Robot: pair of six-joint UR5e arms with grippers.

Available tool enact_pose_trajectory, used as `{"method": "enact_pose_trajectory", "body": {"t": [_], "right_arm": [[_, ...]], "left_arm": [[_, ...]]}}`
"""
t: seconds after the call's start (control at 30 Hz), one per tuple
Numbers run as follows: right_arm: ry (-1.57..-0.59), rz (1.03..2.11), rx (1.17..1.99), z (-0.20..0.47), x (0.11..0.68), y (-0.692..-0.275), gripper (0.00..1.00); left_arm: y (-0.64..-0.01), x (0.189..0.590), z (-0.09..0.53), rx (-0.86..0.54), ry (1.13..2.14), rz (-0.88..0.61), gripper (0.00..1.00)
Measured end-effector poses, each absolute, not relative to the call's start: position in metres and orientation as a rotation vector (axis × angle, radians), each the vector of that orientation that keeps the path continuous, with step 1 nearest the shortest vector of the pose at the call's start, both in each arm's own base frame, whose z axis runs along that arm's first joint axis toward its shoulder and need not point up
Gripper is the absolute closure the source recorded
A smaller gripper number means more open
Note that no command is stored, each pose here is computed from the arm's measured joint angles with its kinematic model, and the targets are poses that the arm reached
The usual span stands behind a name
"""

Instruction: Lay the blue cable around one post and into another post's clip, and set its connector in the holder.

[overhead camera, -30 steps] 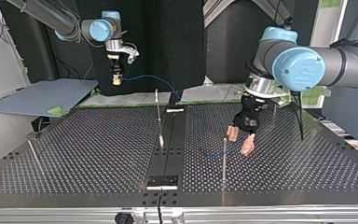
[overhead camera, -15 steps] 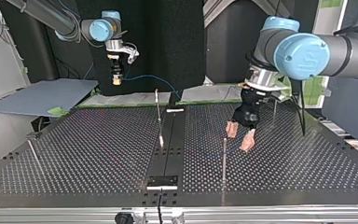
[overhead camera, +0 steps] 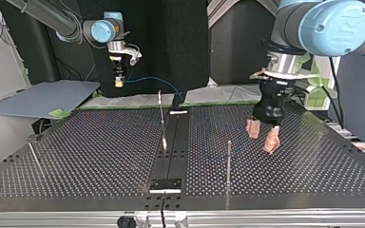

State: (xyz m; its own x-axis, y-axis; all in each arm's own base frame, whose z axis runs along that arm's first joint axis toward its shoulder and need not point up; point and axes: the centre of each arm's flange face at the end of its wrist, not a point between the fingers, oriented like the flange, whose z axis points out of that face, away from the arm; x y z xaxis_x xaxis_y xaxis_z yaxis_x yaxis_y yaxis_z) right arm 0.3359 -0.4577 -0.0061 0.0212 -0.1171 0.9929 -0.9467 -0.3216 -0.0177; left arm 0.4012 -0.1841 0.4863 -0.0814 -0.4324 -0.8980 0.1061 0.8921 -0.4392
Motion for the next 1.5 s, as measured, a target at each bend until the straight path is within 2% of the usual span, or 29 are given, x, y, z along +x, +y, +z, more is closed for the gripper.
{"method": "enact_pose_trajectory", "body": {"t": [0.17, 0.53, 0.93, 1.5], "right_arm": [[-1.122, 1.392, 1.539, -0.005, 0.337, -0.459, 1.0], [-1.123, 1.379, 1.554, -0.003, 0.339, -0.464, 1.0], [-1.118, 1.374, 1.557, -0.002, 0.34, -0.466, 1.0], [-1.114, 1.377, 1.559, -0.002, 0.342, -0.465, 1.0]], "left_arm": [[-0.183, 0.398, 0.51, -0.234, 1.592, -0.387, 0.0], [-0.195, 0.403, 0.54, -0.097, 1.643, -0.336, 0.0], [-0.192, 0.407, 0.529, -0.057, 1.759, -0.164, 0.0], [-0.193, 0.385, 0.518, 0.119, 1.92, -0.034, 0.0]]}}
